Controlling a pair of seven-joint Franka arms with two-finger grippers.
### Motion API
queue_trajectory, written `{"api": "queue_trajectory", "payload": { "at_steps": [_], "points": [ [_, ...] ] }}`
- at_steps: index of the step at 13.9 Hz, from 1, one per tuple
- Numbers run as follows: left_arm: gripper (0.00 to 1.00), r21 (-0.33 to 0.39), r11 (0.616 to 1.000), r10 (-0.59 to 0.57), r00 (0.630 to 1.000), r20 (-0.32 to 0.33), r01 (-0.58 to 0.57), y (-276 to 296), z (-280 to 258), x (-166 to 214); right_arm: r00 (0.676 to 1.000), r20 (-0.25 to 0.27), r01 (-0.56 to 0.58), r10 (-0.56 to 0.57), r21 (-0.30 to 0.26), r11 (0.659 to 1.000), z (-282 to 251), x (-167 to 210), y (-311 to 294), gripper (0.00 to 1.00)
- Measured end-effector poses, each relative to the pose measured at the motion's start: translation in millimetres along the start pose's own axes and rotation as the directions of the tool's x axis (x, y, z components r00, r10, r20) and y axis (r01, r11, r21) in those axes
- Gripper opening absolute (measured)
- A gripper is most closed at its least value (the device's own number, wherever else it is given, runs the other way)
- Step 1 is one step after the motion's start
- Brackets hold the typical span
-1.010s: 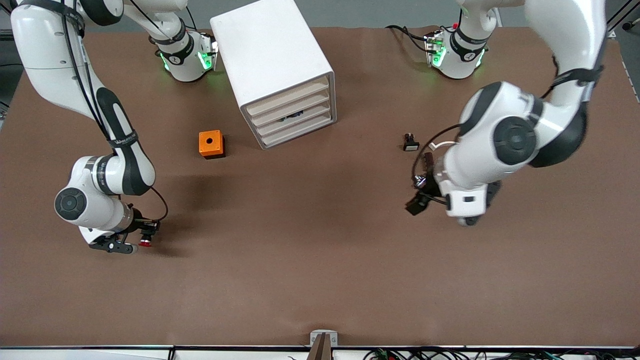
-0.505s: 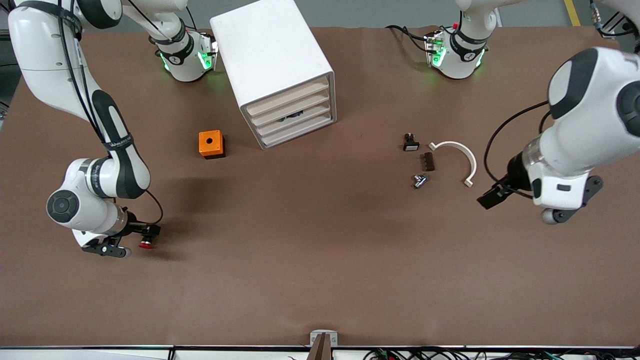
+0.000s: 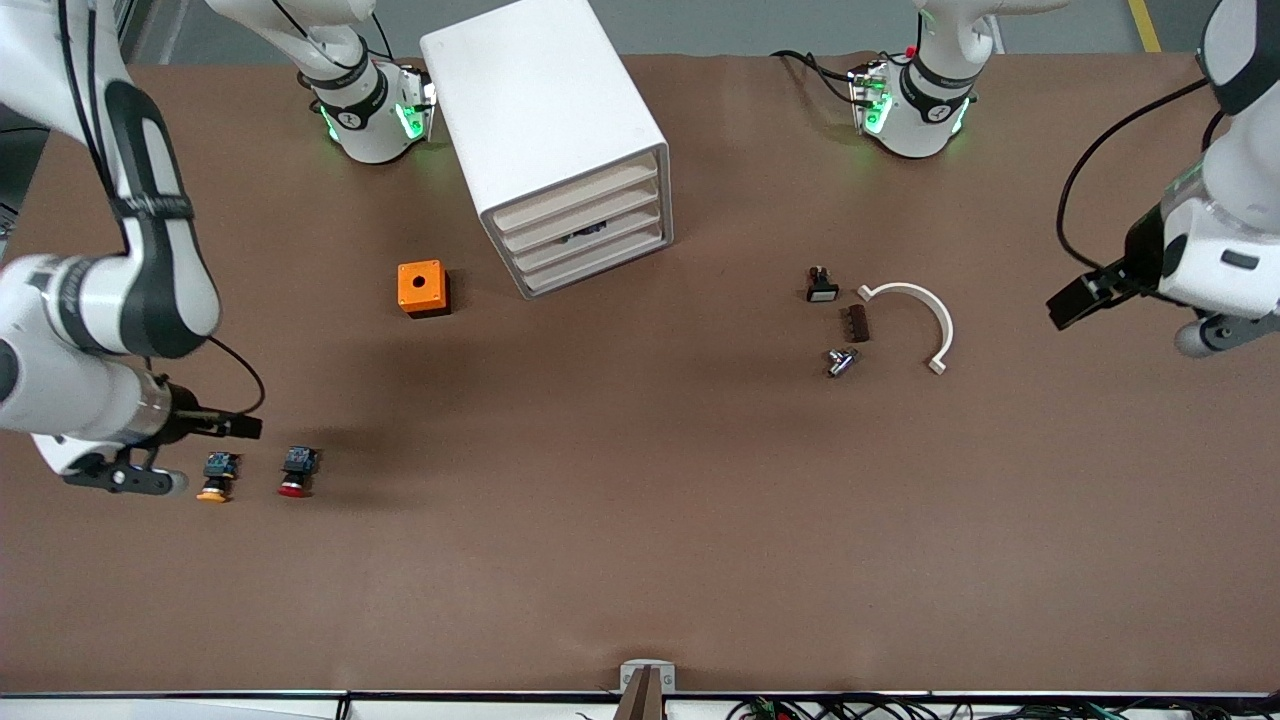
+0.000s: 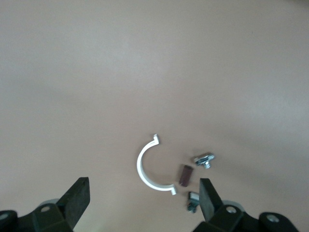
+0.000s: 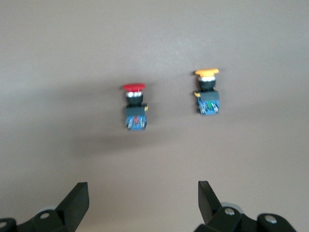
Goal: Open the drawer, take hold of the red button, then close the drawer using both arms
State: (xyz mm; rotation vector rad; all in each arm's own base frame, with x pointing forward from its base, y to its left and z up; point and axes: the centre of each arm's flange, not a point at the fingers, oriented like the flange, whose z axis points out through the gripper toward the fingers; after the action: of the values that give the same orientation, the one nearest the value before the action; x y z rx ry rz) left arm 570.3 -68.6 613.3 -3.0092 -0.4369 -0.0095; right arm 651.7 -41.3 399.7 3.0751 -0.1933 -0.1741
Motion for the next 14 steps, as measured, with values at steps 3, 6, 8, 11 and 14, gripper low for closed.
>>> {"api": "queue_trajectory", "payload": {
  "at_steps": [3,6,8,11,14],
  "points": [
    [1.0,-0.007,0.993,0.118,0.993,0.001,-0.118,-37.3,-13.5,-10.9,1.0,0.009,0.028,-0.028,0.0,1.0,-74.5,-31.8,-14.7,1.0],
    [1.0,-0.007,0.986,0.164,0.986,0.006,-0.164,-53.3,-25.9,-24.9,0.995,-0.063,0.074,-0.073,0.004,0.997,-135.7,-62.7,-41.1,1.0],
    [1.0,-0.005,0.985,0.171,0.985,0.009,-0.171,-57.2,-29.0,-37.1,0.992,-0.092,0.089,-0.087,0.023,0.996,-161.1,-78.8,-47.2,1.0],
    [1.0,-0.006,0.984,0.178,0.984,0.002,-0.177,-60.5,-34.5,-54.1,0.983,-0.105,0.156,-0.154,0.018,0.988,-169.2,-83.0,-42.1,1.0],
    [1.0,-0.065,0.98,0.189,0.982,0.013,-0.188,-52.3,-35.1,-63.7,0.987,-0.052,0.152,-0.151,0.017,0.988,-163.0,-86.0,-29.8,1.0]
  ]
}}
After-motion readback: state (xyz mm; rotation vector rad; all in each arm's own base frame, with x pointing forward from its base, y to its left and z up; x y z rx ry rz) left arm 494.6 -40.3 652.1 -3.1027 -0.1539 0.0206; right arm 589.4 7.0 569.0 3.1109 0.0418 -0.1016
